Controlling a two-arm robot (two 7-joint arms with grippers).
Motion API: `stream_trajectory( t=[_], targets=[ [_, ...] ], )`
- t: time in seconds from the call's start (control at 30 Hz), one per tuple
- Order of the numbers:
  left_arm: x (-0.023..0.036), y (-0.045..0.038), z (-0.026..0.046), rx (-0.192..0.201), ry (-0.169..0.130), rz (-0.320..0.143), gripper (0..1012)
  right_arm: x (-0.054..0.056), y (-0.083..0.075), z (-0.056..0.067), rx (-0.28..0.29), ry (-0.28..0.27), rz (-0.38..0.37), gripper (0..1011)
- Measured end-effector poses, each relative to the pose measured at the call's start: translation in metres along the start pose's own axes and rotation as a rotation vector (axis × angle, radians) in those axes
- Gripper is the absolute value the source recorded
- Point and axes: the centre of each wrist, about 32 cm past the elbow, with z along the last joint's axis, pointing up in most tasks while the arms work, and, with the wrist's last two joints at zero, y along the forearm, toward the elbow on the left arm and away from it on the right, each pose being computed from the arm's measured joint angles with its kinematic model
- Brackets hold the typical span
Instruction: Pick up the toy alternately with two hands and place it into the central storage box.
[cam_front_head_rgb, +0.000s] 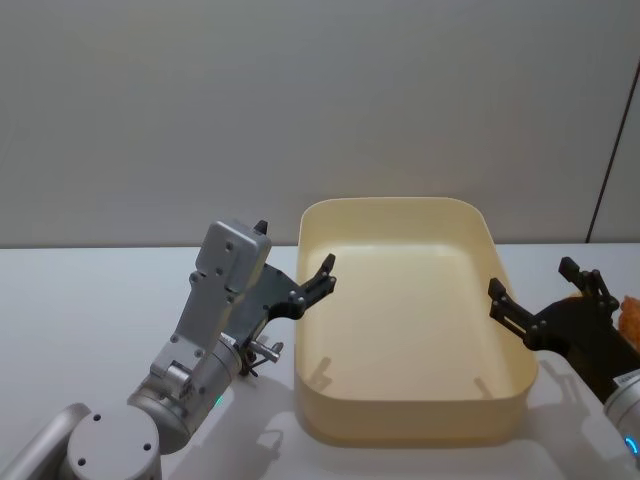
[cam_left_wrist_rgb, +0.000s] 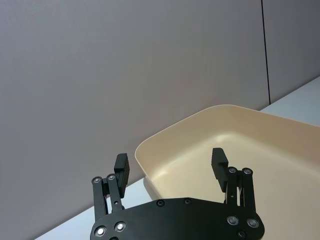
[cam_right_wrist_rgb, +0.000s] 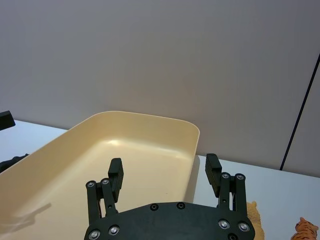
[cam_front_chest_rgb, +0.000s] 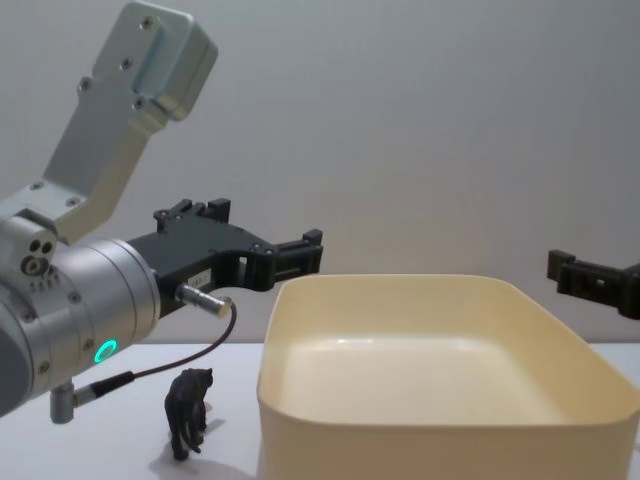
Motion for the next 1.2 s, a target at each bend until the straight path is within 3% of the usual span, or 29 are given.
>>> stream_trajectory(
  t=[0.97, 1.2],
  targets=[
    [0.0000, 0.0000, 0.0000, 0.000, 0.000, 0.000, 1002, 0.0001, -0.0001, -0.0001, 0.000, 0.000, 0.000, 1001],
    [0.0000, 0.0000, 0.0000, 0.000, 0.000, 0.000, 1002, 0.0051, -0.0052, -0.0010, -0.009, -0.004, -0.014, 1001]
  ],
)
